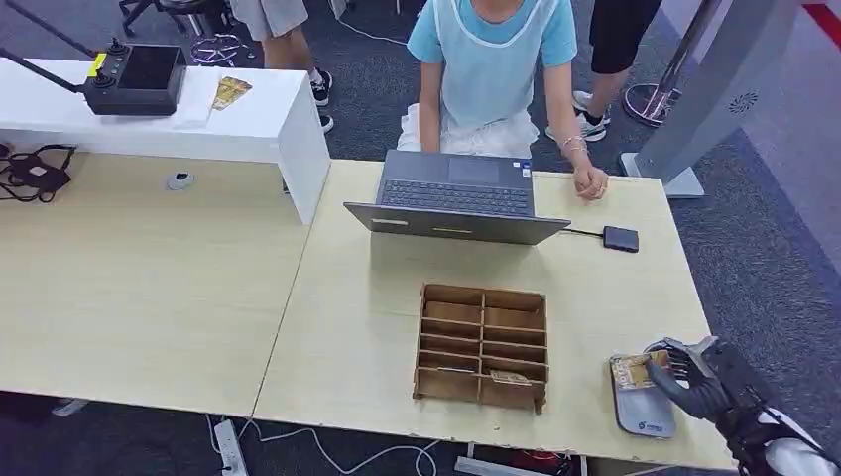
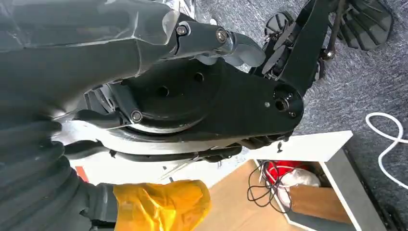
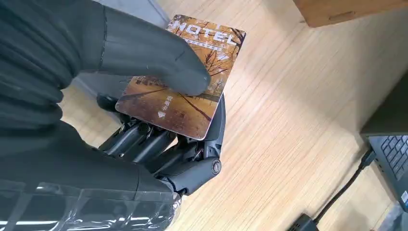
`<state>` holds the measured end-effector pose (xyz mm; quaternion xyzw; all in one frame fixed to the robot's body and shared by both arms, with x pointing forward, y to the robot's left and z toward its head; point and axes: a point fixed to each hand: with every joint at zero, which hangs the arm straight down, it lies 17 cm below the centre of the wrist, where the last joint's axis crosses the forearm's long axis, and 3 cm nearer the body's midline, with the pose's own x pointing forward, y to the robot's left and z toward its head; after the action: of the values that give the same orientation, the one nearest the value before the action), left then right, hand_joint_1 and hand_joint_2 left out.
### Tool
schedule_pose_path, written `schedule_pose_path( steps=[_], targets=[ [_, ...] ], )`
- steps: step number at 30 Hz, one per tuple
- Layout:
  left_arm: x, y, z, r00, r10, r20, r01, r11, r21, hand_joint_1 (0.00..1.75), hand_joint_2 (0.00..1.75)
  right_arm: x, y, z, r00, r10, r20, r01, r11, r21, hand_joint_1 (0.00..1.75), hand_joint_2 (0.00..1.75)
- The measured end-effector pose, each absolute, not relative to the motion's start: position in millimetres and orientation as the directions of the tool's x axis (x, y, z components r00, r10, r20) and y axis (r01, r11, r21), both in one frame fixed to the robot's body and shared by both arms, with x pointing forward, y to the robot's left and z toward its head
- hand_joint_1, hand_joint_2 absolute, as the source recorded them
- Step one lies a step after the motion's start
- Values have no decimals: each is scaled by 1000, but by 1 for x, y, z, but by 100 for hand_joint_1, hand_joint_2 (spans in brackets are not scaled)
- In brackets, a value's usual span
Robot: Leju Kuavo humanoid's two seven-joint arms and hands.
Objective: Pass the card to the sensor for recognition and then transmit it.
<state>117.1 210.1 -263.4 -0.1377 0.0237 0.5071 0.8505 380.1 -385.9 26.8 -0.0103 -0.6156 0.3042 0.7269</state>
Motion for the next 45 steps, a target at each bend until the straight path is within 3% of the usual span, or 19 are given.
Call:
schedule_pose_path(
  steps=[31, 45],
  targets=[
    [117, 210, -264, 482, 857, -181, -871, 447, -202, 0, 175, 386, -402, 29, 61, 510, 858, -392, 803, -449, 175, 175],
    [117, 209, -264, 481, 859, -175, -872, 447, -201, 0, 175, 430, -441, 136, -114, 575, 810, -254, 772, -583, 175, 175]
  ],
)
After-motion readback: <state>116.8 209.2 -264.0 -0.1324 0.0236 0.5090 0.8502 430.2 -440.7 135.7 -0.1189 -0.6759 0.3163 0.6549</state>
